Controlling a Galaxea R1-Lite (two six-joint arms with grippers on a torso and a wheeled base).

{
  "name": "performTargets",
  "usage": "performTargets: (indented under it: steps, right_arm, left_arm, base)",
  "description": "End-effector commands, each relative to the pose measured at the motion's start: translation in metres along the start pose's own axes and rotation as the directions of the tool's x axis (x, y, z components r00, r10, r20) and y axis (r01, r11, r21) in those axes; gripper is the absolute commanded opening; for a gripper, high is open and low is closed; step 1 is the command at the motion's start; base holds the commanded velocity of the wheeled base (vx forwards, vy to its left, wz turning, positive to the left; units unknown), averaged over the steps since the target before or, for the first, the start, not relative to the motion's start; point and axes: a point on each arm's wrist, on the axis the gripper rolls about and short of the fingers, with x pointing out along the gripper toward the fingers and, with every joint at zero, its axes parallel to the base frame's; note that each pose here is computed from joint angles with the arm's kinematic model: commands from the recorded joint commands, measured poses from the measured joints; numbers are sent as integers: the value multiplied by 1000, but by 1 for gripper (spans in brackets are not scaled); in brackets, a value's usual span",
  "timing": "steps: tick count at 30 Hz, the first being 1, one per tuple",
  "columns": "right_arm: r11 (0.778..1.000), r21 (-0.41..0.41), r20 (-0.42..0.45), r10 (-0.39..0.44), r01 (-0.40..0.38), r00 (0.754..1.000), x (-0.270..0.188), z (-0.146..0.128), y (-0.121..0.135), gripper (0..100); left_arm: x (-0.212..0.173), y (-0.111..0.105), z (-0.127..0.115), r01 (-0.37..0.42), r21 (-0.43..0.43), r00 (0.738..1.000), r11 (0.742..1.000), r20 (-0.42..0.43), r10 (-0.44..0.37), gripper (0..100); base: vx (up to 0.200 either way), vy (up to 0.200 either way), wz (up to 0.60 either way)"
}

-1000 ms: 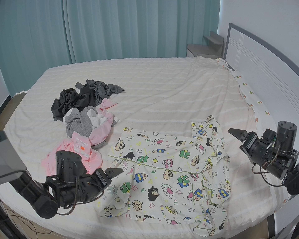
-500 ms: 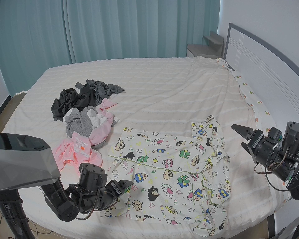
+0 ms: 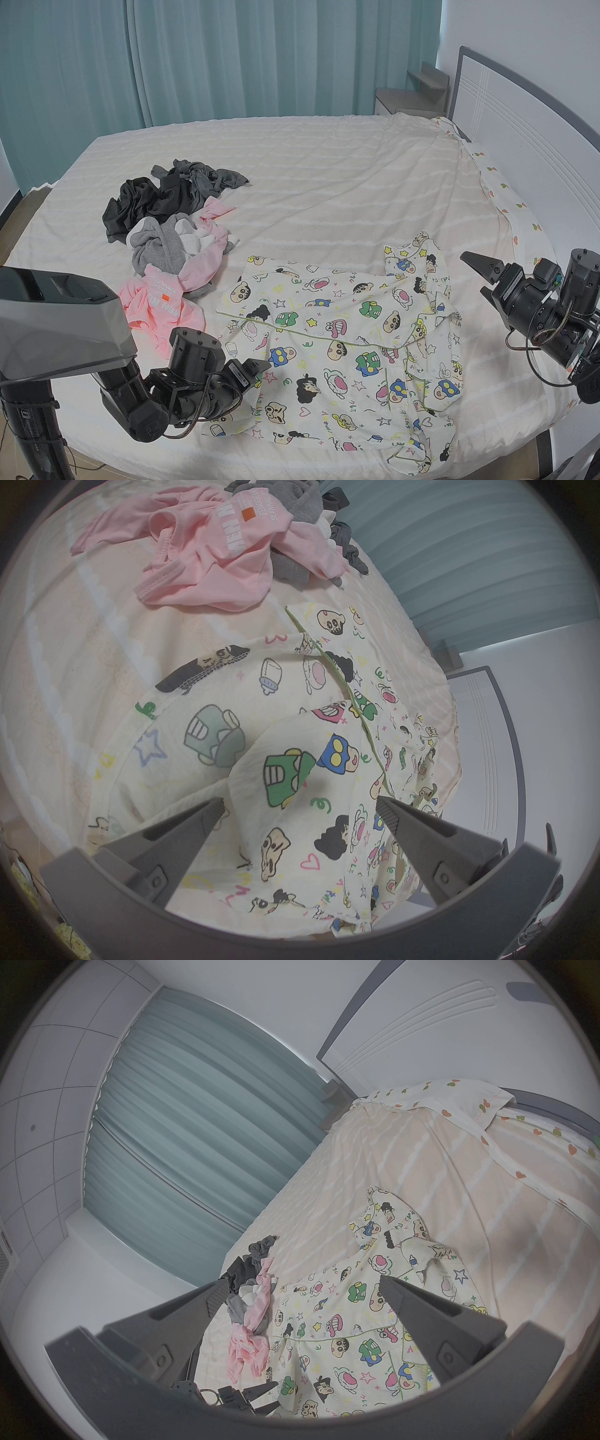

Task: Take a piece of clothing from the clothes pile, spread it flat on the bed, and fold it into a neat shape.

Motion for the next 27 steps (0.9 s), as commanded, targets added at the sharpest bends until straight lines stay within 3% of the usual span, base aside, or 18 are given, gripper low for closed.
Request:
performTargets:
  steps: [1,5,6,18,22,27]
  right_arm:
    - [1000,0,3,4,-4,1000,0,0,1,100]
    - [1000,0,8,12,-12,1000,0,0,2,100]
    - [1000,0,11,17,-17,1000,-1,0,1,100]
    - [999,-3,7,52,-52,999,-3,-4,6,100]
    - [999,-4,7,54,-54,999,-4,-4,6,100]
    - [998,-3,8,55,-55,998,-4,-4,6,100]
  left_arm:
    - [9,0,-2,-18,5,1000,1000,22,18,100]
    - [14,1,-9,-42,23,998,999,44,41,100]
    - [15,1,-10,-46,26,998,999,47,45,0]
    - [21,6,-10,-95,45,989,994,114,89,0]
    - [20,4,-6,-111,82,978,990,186,94,0]
    - [19,-1,4,-69,128,955,989,295,29,0]
  base:
    - [0,0,0]
    - [0,0,0]
    - [0,0,0]
    - [0,0,0]
    - [0,0,0]
    - [0,0,0]
